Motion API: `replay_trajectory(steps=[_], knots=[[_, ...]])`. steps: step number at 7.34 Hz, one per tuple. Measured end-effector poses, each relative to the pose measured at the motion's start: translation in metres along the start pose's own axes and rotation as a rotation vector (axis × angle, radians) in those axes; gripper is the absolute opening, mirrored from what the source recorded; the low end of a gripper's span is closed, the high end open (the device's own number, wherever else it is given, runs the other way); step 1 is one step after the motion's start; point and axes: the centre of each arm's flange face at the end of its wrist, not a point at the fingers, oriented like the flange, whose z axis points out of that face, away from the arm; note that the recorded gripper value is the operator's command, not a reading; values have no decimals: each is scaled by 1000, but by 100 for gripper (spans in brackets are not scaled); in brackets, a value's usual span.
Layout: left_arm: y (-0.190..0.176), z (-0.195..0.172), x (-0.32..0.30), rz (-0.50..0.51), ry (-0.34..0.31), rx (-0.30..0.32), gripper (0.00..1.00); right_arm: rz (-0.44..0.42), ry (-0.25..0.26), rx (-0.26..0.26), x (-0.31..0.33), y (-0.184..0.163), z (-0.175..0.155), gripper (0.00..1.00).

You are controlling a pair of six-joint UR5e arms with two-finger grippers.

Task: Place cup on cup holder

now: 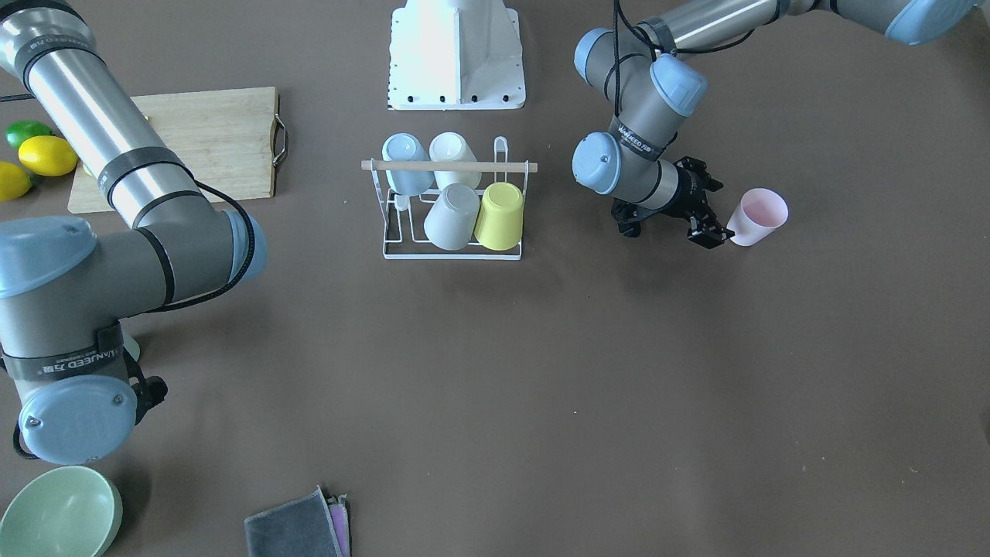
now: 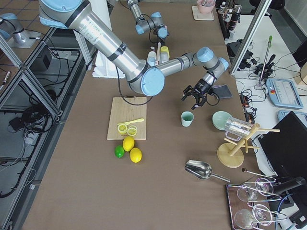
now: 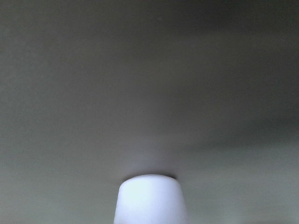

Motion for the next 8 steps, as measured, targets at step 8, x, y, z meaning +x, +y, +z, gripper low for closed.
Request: replay_trajectory(steps=[8], knots=[[24, 26, -17, -6, -53, -102, 98, -87, 229, -16, -30, -37, -1, 100]])
